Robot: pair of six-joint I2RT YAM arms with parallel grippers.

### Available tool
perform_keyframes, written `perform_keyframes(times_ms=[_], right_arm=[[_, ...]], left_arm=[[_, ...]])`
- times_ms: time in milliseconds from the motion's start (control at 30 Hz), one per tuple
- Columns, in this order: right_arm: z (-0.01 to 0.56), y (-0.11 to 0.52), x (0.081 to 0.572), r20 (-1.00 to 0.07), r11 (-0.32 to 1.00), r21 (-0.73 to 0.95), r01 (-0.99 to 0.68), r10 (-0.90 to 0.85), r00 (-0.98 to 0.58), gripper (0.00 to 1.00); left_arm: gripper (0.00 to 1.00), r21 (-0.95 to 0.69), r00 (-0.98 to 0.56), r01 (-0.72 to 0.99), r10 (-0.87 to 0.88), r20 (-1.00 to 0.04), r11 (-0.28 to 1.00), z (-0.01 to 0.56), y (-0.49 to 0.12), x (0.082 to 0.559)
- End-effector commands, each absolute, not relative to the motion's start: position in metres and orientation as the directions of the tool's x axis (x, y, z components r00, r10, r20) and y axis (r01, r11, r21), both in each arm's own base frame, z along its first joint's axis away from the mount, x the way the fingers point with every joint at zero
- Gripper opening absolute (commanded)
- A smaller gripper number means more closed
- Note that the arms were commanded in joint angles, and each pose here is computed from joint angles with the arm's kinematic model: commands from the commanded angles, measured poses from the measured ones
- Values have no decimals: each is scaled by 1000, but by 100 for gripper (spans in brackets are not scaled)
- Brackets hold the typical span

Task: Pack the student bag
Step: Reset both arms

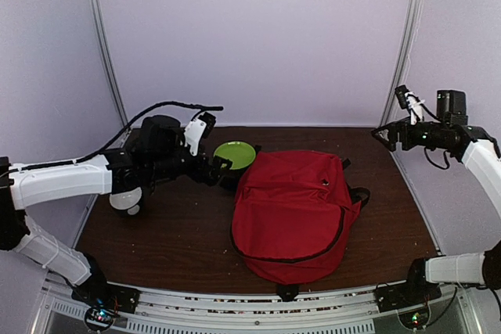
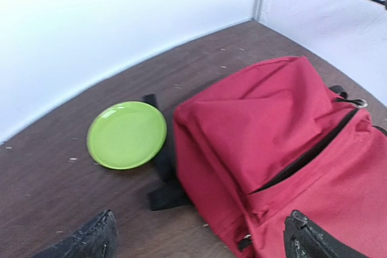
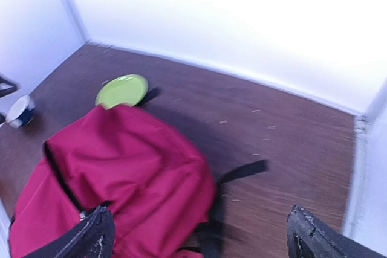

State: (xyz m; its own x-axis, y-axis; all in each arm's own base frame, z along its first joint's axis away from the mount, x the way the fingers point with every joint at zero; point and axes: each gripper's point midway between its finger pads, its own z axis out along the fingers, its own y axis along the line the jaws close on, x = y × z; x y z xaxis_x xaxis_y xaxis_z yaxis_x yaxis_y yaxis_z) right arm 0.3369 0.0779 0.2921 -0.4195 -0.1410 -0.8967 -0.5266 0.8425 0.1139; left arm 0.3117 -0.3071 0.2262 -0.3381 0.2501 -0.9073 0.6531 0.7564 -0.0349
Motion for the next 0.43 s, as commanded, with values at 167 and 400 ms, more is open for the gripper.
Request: perform_keyframes(times_ms=[167,400], right_arm=[[329,-18,335,-965,998,57,12,58,-257,100],[313,-6,323,-973,994,96,-49,84,-215,100]], left_arm=[[98,213,-318,313,314,-894,925,274,-217,334],[98,148,-325,167,196,-925,975,293,-194,337]])
